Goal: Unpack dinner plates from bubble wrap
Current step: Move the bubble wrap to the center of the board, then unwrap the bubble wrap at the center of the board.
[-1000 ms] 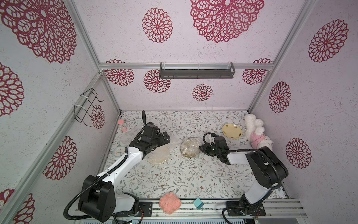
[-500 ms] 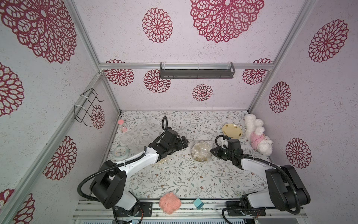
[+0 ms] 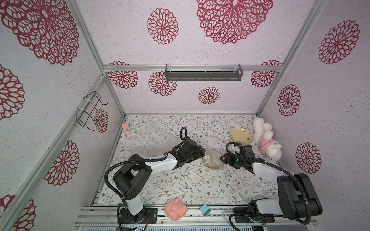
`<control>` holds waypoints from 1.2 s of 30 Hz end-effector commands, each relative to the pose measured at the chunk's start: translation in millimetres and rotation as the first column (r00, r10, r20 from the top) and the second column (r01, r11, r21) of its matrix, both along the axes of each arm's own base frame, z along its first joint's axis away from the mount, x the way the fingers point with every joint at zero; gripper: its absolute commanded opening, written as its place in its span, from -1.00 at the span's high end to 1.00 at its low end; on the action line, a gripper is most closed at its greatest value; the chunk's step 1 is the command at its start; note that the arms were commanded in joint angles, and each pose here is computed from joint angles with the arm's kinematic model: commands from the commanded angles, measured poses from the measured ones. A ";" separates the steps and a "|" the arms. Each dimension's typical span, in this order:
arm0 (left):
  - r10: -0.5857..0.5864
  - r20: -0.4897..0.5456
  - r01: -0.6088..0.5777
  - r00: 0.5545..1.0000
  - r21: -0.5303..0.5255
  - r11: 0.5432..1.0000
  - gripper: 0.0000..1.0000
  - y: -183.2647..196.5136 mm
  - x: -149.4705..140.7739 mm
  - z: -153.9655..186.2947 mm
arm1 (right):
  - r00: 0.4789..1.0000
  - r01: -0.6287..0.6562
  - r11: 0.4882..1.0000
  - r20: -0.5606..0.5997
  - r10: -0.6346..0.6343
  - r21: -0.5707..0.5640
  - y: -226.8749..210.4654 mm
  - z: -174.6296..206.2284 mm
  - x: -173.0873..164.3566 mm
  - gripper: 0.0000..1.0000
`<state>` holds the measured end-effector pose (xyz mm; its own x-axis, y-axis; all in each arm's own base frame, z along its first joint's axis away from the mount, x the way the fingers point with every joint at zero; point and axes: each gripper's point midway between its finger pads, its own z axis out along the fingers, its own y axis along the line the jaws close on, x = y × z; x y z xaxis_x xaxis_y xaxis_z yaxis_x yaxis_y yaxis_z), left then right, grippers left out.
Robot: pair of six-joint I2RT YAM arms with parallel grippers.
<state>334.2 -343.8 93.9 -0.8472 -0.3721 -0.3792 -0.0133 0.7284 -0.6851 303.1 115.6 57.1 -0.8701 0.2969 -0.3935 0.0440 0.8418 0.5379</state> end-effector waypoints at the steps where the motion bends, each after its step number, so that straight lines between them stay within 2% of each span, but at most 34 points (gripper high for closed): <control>1: 0.013 0.023 -0.013 1.000 -0.005 1.000 -0.49 -2.3 1.4 -3.7 | 0.998 0.007 0.996 0.068 -0.001 -0.092 -13.6 26.3 6.1 -0.46; 8: -0.041 0.014 0.041 0.999 0.000 0.999 -0.24 -12.8 -7.0 -18.6 | 0.995 0.011 0.994 0.103 0.000 -0.105 -16.0 44.7 -3.1 -0.52; 13: -0.081 -0.004 0.081 0.997 0.002 0.997 -0.22 -23.2 -14.9 -30.2 | 0.992 -0.025 0.987 0.115 0.044 -0.157 -13.2 49.6 -14.9 -0.54; 20: -0.117 -0.030 0.118 0.993 0.035 0.992 -0.24 -31.9 -19.7 -49.6 | 0.975 -0.145 0.949 0.125 0.186 -0.280 9.9 54.1 -29.7 -0.65; 28: -0.141 -0.027 0.142 0.990 0.034 0.989 -0.19 -40.9 -18.8 -58.3 | 0.960 -0.191 0.921 0.130 0.247 -0.339 25.8 53.3 -25.4 -0.66; 31: -0.141 -0.049 0.144 0.989 0.053 0.988 -0.11 -40.7 -19.2 -74.2 | 0.952 -0.216 0.906 0.126 0.278 -0.364 34.0 53.5 -21.3 -0.65; 36: -0.135 -0.053 0.139 0.989 0.066 0.988 0.23 -39.5 -18.4 -77.2 | 0.940 -0.263 0.879 0.100 0.326 -0.398 46.5 45.2 -19.4 -0.60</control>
<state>319.2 -382.3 25.4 -0.9009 -0.2378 -0.3631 0.0625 0.7567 -0.6507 277.0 159.3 96.8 -0.8322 -0.1178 -0.5418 -0.2684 0.9407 0.2077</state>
